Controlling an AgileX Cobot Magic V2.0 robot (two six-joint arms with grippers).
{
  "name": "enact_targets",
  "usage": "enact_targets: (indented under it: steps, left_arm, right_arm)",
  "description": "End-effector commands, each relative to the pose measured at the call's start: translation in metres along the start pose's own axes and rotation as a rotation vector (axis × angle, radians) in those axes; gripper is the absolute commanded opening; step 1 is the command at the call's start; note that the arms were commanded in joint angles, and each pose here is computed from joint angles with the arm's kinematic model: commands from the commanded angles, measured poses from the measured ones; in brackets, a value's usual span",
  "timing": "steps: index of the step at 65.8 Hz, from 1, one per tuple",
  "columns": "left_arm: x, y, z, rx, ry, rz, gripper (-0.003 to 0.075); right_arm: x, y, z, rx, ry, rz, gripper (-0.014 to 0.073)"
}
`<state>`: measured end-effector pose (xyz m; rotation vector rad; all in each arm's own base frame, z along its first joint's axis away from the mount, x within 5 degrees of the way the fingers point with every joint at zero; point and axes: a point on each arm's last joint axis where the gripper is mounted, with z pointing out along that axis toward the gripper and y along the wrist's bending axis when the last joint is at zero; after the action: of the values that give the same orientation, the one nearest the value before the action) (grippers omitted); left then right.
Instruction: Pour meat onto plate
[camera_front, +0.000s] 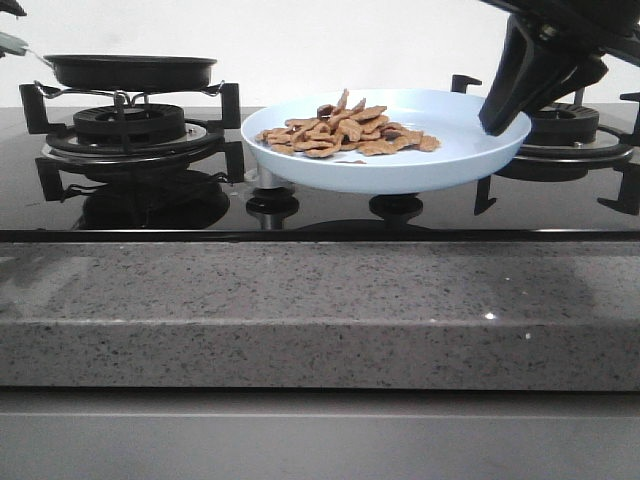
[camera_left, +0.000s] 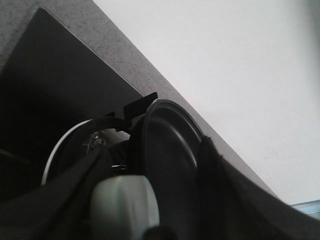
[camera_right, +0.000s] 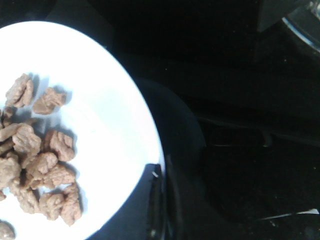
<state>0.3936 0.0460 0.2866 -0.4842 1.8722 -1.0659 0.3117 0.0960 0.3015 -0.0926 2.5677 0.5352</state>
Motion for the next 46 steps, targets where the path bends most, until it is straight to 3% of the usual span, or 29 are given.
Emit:
enact_targets:
  steps: [1, 14, 26, 33, 46]
  left_arm:
    - [-0.015, -0.025, -0.016, 0.074, -0.042, 0.048, 0.0427]
    - [-0.026, -0.027, -0.037, 0.052, -0.016, 0.159, 0.0427]
    - [-0.038, -0.039, -0.069, -0.067, -0.005, 0.308, 0.0426]
    - [-0.037, -0.061, -0.083, -0.133, 0.024, 0.397, 0.0426]
    - [-0.007, -0.123, -0.092, -0.089, 0.057, 0.587, 0.0426]
  right_arm:
    - [-0.009, 0.008, -0.021, -0.025, -0.098, -0.014, -0.0069]
    - [-0.009, 0.008, -0.021, -0.025, -0.098, -0.014, -0.0069]
    - [-0.009, 0.008, -0.021, -0.025, -0.098, -0.014, -0.0069]
    - [-0.009, 0.008, -0.021, -0.025, -0.098, -0.014, -0.0069]
    - [-0.009, 0.008, -0.021, -0.025, -0.098, -0.014, -0.0069]
